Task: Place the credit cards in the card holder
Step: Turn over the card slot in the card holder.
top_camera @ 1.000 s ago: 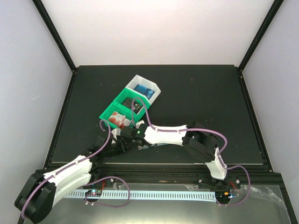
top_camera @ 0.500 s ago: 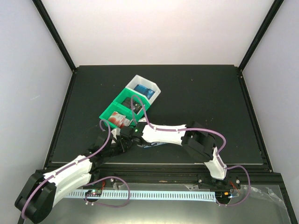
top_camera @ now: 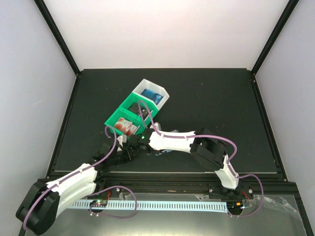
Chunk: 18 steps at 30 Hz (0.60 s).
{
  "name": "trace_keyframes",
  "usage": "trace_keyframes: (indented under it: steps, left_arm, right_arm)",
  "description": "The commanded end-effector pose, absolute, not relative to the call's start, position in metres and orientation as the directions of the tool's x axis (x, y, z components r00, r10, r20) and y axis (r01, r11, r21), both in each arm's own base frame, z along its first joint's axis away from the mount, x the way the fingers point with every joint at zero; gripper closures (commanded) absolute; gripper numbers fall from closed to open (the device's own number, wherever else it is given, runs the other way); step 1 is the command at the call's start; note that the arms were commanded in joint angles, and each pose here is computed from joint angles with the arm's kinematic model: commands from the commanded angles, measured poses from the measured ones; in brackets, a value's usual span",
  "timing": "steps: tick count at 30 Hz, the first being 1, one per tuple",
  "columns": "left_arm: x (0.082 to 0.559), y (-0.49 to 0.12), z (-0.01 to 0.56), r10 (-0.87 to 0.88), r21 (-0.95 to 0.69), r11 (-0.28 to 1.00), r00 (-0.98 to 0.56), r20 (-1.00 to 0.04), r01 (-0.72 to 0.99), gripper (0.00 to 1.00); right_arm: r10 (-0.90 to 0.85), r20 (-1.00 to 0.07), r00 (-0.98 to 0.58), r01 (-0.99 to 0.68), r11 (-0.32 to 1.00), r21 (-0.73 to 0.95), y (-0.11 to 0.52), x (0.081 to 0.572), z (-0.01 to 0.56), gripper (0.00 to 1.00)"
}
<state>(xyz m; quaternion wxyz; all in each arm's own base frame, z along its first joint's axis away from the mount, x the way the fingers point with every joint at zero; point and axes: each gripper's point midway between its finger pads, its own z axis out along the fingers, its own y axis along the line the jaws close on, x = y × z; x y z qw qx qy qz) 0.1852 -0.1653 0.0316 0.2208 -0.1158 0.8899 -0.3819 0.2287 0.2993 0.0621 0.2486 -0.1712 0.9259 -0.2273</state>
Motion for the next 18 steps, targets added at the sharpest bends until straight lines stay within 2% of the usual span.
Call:
trace_keyframes:
  steps: [1,14,18]
  left_arm:
    - [0.188,-0.166,0.033,-0.368,-0.73,0.683,-0.875,-0.314,-0.025,0.63]
    - [0.188,-0.167,0.035,-0.36,-0.735,0.678,-0.879,-0.313,-0.016,0.62]
    - [0.188,-0.17,0.044,-0.348,-0.745,0.667,-0.876,-0.333,0.017,0.55]
  right_arm:
    - [-0.429,-0.428,-0.796,-0.14,0.817,-0.559,0.292,0.235,0.072,0.44]
    - [-0.407,-0.458,-0.79,-0.065,0.799,-0.598,0.268,0.239,0.081,0.46]
    - [-0.361,-0.471,-0.805,-0.033,0.819,-0.573,0.247,0.244,0.08,0.44]
